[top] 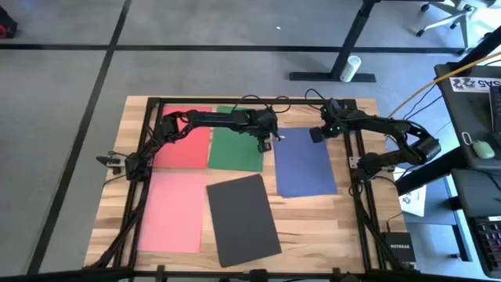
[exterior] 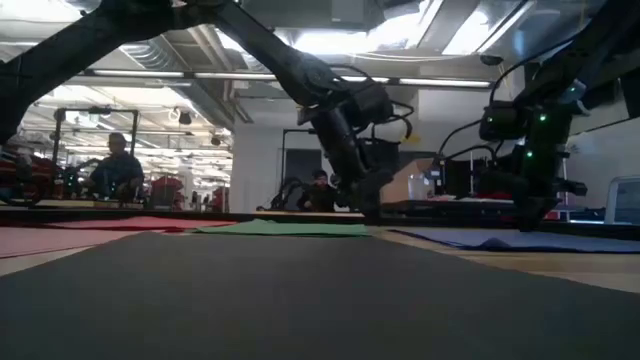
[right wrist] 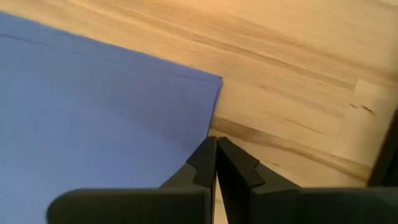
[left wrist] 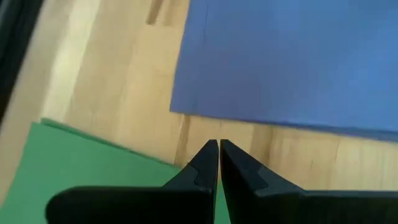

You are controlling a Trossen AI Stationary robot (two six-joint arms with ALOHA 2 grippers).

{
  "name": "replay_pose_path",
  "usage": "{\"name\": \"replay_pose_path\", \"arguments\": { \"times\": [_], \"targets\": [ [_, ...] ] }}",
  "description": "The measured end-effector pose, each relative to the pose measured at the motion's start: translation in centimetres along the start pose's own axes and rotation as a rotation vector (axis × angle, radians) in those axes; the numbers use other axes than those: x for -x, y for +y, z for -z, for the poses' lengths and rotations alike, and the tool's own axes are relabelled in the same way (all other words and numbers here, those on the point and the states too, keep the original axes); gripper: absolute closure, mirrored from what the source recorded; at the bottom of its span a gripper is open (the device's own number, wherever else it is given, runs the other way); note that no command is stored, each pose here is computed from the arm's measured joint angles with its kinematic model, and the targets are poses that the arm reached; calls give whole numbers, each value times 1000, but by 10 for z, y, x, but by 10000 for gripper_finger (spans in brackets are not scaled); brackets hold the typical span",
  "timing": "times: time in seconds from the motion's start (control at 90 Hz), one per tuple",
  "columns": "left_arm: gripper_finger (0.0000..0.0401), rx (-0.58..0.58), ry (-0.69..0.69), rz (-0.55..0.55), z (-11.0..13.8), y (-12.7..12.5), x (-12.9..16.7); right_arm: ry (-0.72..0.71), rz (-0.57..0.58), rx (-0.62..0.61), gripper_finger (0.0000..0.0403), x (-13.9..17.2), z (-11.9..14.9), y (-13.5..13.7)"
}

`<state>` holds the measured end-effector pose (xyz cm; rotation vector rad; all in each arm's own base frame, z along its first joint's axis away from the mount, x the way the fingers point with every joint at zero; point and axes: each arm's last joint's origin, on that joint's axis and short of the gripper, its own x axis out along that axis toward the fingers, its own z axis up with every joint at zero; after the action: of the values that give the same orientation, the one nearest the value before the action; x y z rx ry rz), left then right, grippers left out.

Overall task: Organize paper
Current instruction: Stack the violet paper on top of the violet papers

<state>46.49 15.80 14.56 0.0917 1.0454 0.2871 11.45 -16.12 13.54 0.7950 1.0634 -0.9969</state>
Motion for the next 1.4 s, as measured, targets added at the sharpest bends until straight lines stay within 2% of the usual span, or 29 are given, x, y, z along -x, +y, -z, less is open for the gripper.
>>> {"name": "replay_pose_path", "arguments": {
  "times": [0.2,0.433,0.556,0.656,0.756,0.889,1.011,1.178,1.4],
  "targets": [
    [401,-43,-4,15,-7,-14,17,-47,-10,5,403,23,-4,1],
    [401,-53,-99,25,-26,-29,64,-113,-40,8,403,61,-9,2],
    [401,-58,-153,40,-35,-43,89,-118,-97,74,403,82,-3,9],
    [401,-78,-170,55,-37,-53,93,-139,-142,134,403,95,5,17],
    [401,-71,-136,56,-32,-51,78,-163,-182,184,403,105,13,25],
    [401,-47,-49,49,-17,-40,40,-191,-226,214,403,114,20,32],
    [401,-21,3,47,-6,-29,14,-198,-229,228,403,116,24,36],
    [401,-4,21,56,0,-22,2,-199,-220,239,403,116,25,38],
    [401,8,-29,42,-3,-14,-2,-211,-221,236,403,116,24,38]
  ]
}}
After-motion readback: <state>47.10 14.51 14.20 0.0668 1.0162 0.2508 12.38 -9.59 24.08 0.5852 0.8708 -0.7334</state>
